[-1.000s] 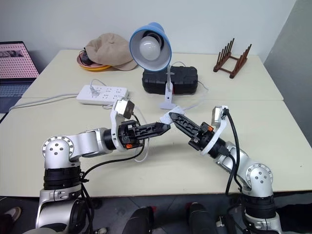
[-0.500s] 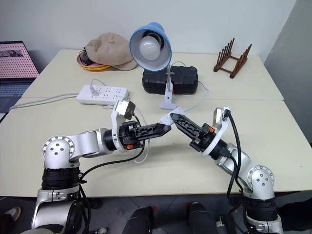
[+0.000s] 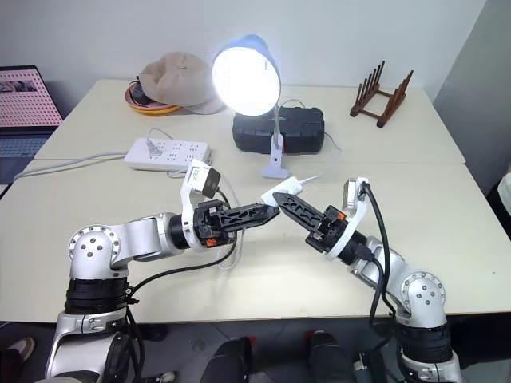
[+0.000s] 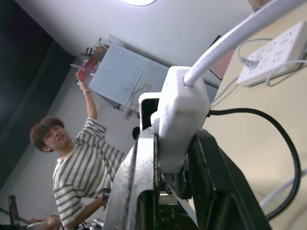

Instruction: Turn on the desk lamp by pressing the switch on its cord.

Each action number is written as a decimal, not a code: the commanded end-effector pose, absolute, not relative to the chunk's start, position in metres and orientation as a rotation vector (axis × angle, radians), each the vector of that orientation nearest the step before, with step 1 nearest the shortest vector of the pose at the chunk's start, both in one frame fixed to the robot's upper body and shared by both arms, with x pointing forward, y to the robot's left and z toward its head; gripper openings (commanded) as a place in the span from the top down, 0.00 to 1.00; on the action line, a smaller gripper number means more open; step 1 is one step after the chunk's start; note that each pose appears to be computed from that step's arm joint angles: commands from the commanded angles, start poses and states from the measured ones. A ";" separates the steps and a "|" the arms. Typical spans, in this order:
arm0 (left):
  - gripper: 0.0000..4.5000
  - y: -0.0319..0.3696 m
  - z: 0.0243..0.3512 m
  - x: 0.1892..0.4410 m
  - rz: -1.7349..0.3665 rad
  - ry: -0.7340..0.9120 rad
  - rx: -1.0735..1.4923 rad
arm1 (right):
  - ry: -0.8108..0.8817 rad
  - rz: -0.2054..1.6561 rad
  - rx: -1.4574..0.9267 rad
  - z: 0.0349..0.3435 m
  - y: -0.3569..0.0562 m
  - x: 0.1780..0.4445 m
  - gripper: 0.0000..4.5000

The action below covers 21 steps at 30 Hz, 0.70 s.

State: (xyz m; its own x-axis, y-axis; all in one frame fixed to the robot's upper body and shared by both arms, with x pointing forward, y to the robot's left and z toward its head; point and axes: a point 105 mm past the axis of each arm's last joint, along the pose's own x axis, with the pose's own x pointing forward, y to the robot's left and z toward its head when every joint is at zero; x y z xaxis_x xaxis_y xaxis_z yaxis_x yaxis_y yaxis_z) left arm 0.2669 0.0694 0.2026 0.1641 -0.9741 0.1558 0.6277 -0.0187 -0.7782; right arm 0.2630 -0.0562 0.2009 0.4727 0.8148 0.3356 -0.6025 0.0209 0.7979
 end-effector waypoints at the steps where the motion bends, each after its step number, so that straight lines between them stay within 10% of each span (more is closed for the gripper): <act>1: 0.93 0.067 0.210 0.261 -1.401 0.495 -0.825 | 0.199 1.130 1.071 0.210 -0.058 0.258 0.90; 15: 0.93 0.068 0.211 0.265 -1.404 0.513 -0.795 | 0.182 1.127 0.960 0.210 -0.055 0.256 0.90; 21: 0.93 0.067 0.213 0.274 -1.422 0.524 -0.774 | 0.162 1.105 0.932 0.210 -0.057 0.257 0.57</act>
State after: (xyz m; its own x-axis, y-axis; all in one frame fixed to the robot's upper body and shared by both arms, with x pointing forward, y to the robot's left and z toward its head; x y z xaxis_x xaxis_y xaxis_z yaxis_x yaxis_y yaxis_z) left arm 0.2726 0.0682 0.2070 0.1314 -0.9849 0.1123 0.6526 0.0007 -0.7577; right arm 0.2639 -0.0577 0.1999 0.4955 0.8162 0.2973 -0.6448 0.1163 0.7554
